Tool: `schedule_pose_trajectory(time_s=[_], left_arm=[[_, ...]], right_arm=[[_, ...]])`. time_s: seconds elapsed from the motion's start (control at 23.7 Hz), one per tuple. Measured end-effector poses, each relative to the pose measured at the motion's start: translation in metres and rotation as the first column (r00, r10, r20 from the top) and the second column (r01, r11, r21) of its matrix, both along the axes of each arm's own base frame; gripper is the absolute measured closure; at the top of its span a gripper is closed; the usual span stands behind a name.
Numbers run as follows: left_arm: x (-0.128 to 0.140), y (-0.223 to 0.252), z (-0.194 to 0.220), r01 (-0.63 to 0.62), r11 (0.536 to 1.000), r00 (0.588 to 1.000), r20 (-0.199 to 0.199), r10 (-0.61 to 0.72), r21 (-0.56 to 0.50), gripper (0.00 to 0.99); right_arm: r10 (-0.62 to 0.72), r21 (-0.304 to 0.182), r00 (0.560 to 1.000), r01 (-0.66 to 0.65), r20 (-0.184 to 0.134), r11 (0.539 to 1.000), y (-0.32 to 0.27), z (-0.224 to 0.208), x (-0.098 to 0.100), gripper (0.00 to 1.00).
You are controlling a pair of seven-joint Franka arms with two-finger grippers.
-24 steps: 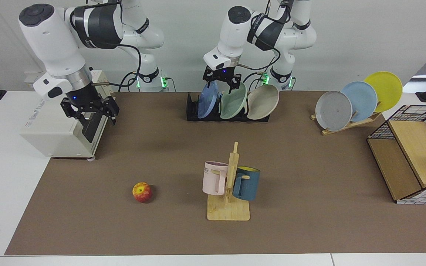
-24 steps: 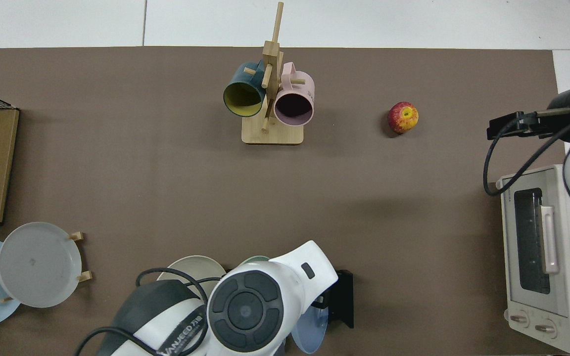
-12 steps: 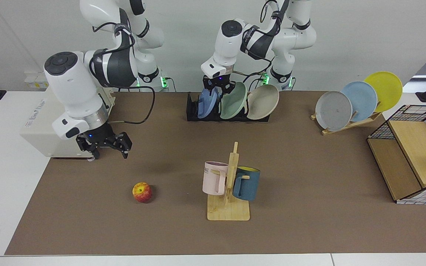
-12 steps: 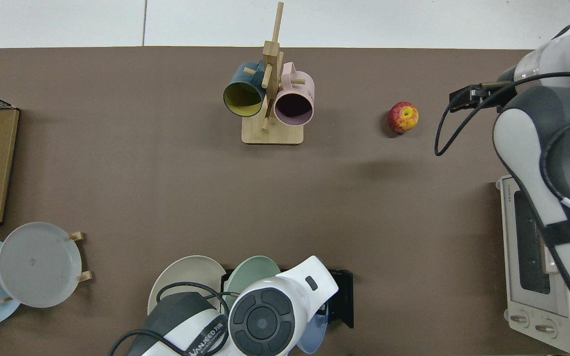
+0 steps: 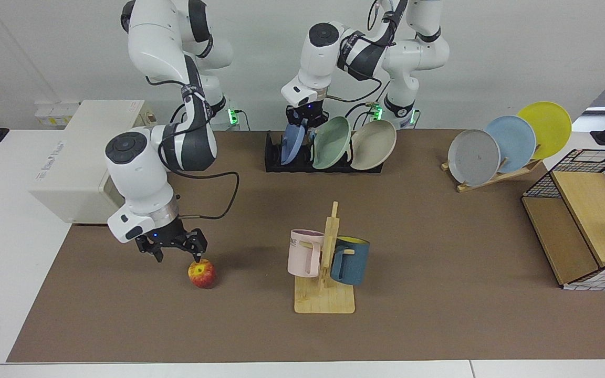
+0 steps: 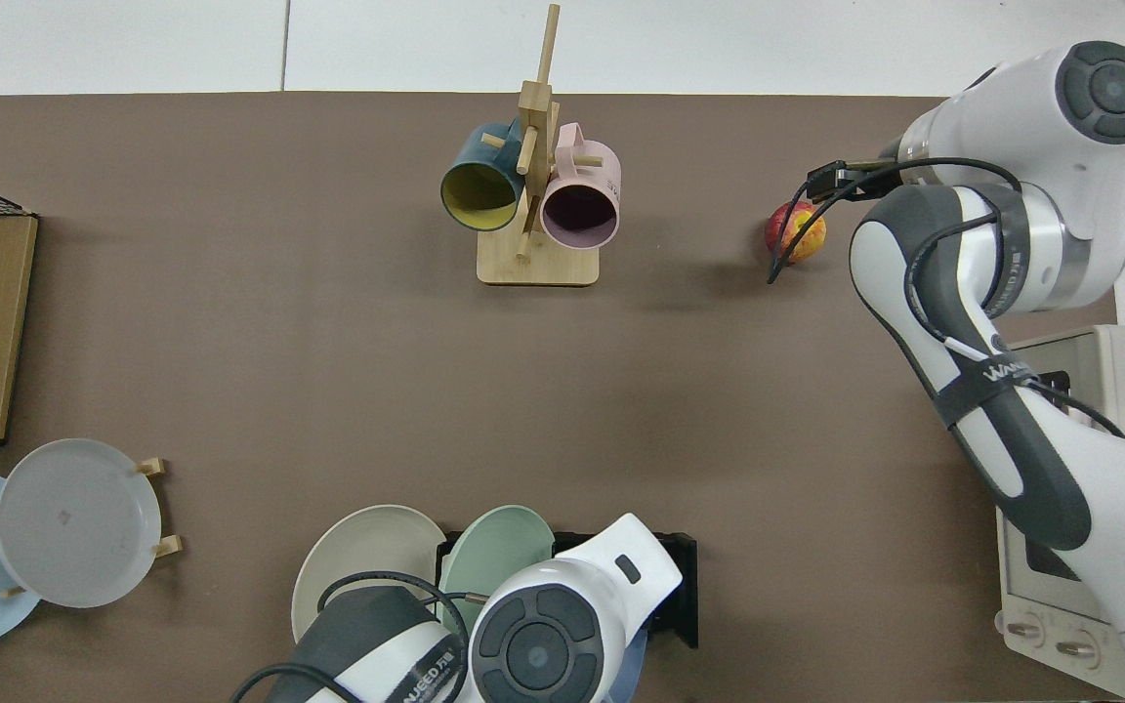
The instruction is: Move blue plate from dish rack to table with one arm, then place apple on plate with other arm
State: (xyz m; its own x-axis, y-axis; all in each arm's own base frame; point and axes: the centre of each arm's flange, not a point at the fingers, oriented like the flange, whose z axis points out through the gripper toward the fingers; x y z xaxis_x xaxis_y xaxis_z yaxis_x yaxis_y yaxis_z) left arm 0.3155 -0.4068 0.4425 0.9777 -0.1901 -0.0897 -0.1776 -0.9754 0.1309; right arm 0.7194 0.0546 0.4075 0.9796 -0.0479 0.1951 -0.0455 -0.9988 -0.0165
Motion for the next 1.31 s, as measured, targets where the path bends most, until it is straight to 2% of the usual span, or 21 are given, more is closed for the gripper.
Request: schedule_pose_trajectory(time_s=[0.13,0.25,0.46,0.59,0.72,0.89,0.93,1.27,1.31], left_arm=[[-0.005,-0.003,0.008,0.013,1.000,1.000,-0.027,-0.013,0.022,0.907],[0.001,0.000,0.029,0.006,1.000,0.999,-0.033,-0.005,0.025,0.907],[0.039,0.024,0.069,-0.054,0.998,0.999,0.008,0.054,-0.009,0.907],[0.069,0.049,0.079,-0.108,0.994,0.994,0.012,0.108,-0.034,0.907],[0.101,0.080,0.077,-0.147,0.988,0.989,-0.001,0.147,-0.056,0.907],[0.146,0.117,0.070,-0.169,0.976,0.984,0.036,0.175,-0.135,0.907],[0.155,0.124,0.068,-0.183,0.970,0.981,0.035,0.190,-0.158,0.907],[0.197,0.177,0.044,-0.083,0.926,0.996,0.000,0.089,-0.368,0.907],[0.202,0.183,0.036,-0.068,0.918,0.997,-0.003,0.073,-0.391,0.907]], right_arm=[[-0.010,0.009,1.000,0.010,0.007,1.000,0.001,-0.024,0.007,0.00],[-0.024,0.018,1.000,0.024,0.009,1.000,0.007,-0.047,0.011,0.00],[-0.024,0.022,0.999,0.024,0.022,0.999,0.021,-0.074,0.016,0.00],[-0.023,0.020,0.999,0.023,0.023,1.000,0.022,-0.088,0.017,0.00],[-0.021,0.019,1.000,0.021,0.016,1.000,0.023,-0.096,0.017,0.00],[-0.015,0.018,1.000,0.015,0.006,1.000,0.028,-0.103,0.016,0.00],[-0.014,0.017,1.000,0.014,0.005,1.000,0.029,-0.104,0.016,0.00],[-0.012,0.015,1.000,0.013,-0.005,1.000,0.029,-0.109,0.014,0.03],[-0.012,0.014,1.000,0.012,-0.008,1.000,0.029,-0.111,0.014,0.11]])
